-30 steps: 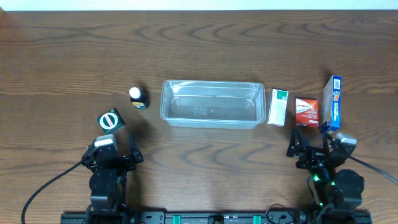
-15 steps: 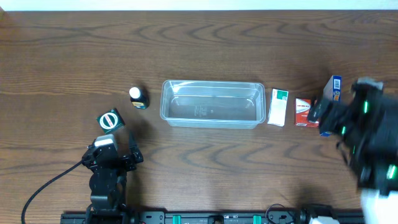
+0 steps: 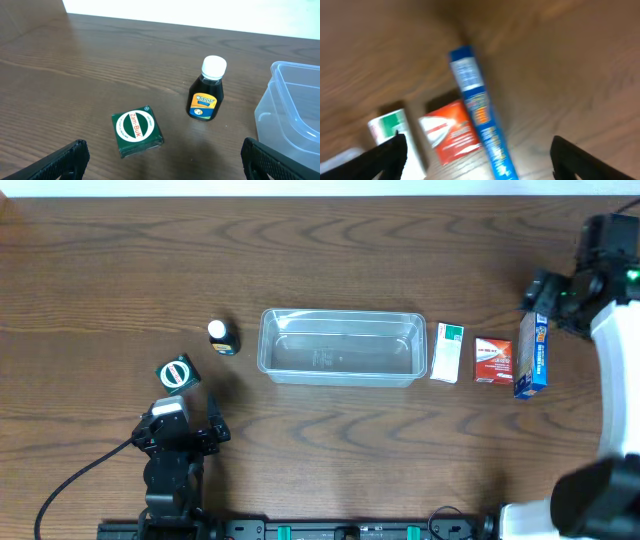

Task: Pack container
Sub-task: 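Reach right gripper to the tall blue box and grasp it, then carry the blue box over the container and lower it inside, then release the blue box and push it flat into the container, then move right gripper to the red medicine box and grasp it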

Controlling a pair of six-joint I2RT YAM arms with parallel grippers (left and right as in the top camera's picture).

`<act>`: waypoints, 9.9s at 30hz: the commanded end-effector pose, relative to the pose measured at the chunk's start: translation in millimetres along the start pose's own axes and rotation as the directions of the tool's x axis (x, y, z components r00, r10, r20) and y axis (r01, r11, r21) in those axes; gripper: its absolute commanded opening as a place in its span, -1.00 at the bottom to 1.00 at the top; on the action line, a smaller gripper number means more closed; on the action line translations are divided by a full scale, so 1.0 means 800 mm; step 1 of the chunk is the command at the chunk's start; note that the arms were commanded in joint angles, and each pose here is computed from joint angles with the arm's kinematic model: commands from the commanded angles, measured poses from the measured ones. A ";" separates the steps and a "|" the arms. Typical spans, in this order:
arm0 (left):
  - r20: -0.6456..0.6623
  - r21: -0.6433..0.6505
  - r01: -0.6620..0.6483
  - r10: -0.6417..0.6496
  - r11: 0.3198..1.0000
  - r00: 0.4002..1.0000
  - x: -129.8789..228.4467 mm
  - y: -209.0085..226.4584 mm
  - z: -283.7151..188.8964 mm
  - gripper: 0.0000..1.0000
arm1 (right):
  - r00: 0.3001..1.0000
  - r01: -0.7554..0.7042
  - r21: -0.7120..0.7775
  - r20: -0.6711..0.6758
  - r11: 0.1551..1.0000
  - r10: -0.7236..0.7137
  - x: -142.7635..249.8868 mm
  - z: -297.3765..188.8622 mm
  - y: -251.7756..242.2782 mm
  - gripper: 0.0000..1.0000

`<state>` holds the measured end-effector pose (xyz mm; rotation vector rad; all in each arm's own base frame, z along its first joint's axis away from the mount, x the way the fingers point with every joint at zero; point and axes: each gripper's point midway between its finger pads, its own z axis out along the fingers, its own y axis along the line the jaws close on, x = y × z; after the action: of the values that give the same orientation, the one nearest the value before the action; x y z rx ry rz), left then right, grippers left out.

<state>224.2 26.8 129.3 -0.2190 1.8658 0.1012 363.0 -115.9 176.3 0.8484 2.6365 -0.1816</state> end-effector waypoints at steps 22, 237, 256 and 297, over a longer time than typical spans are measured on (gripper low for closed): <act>-0.028 -0.009 0.007 -0.007 1.000 1.000 0.014 0.002 0.003 0.96 | 0.968 0.017 -0.018 -0.250 1.000 -0.020 0.038 0.103 0.000 0.13; -0.028 -0.009 0.007 -0.007 1.000 1.000 0.014 0.002 0.003 0.96 | 0.275 0.877 -0.478 0.431 0.041 -0.860 0.348 0.055 0.491 -0.97; -0.028 -0.009 0.007 -0.007 1.000 1.000 0.014 0.002 0.003 0.96 | 0.292 0.908 -0.393 0.347 0.145 -0.891 0.293 0.041 0.446 -0.97; -0.028 -0.009 0.007 -0.007 1.000 1.000 0.014 0.002 0.003 0.96 | 0.931 0.178 -0.333 -0.248 0.926 -0.269 0.160 0.077 0.197 -0.59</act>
<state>224.2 26.7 129.2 -0.2187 1.8662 0.1009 376.1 56.0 69.9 0.4977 2.9432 0.2539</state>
